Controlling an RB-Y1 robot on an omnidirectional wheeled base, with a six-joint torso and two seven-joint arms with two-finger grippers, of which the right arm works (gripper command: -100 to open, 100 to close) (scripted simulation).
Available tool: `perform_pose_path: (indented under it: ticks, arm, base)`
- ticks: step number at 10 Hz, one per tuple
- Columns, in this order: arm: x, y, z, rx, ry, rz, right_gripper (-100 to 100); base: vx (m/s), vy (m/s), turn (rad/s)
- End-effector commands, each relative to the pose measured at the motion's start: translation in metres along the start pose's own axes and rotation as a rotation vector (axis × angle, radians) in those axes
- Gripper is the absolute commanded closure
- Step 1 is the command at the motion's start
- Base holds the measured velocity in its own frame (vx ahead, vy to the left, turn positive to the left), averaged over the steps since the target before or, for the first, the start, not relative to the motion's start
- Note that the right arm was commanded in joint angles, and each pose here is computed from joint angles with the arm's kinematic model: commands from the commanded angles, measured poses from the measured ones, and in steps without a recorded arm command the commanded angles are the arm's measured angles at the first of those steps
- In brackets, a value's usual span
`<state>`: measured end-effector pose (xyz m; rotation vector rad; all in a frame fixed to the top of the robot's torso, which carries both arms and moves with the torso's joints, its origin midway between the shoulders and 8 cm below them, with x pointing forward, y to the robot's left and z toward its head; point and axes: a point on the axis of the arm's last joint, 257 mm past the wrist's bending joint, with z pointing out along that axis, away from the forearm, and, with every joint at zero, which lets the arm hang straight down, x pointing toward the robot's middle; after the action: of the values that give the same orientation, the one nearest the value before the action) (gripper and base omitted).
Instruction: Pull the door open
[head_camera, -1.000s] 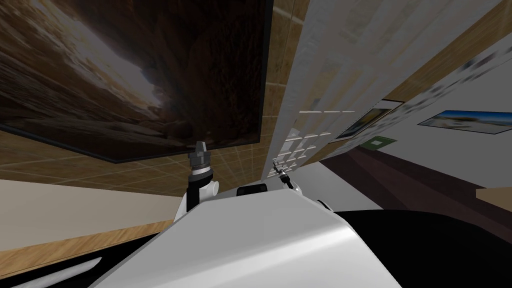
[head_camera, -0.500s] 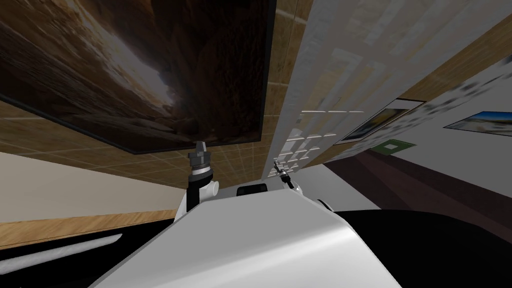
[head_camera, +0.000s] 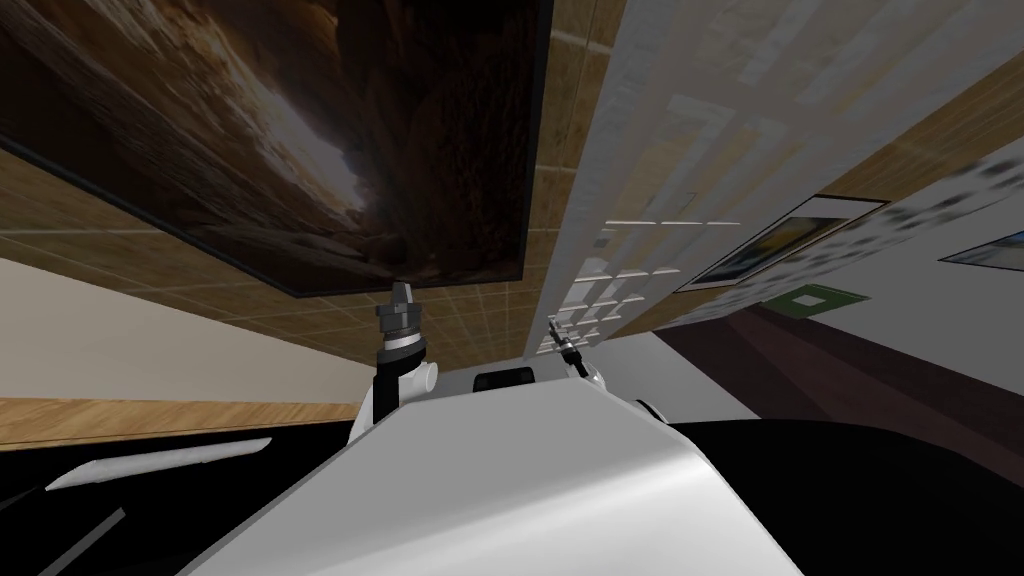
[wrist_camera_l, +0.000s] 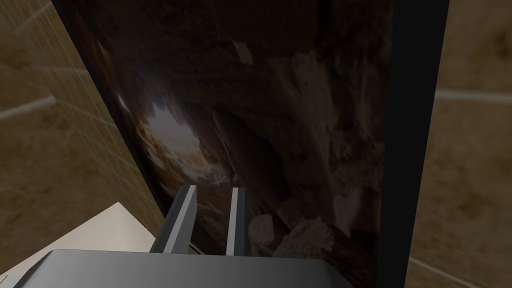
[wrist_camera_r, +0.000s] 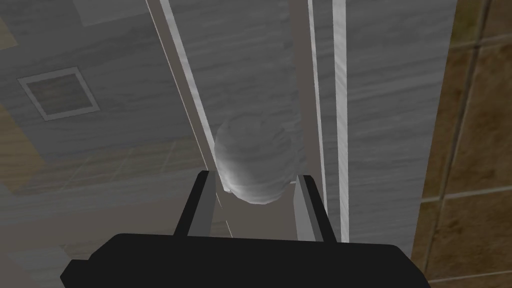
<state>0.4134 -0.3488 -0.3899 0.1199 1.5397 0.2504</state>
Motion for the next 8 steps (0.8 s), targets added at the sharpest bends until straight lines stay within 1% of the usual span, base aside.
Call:
perform_pose_path:
  ticks: [1, 8]
  arm:
    - [0.0065, 0.0062, -0.0007, -0.001, 0.007, 0.051, 100]
    - [0.0017, -0.0021, 0.0008, 0.034, -0.017, 0.267, 100]
  base:
    - [-0.04, -0.019, 0.066]
    - [-0.049, -0.026, 0.087]
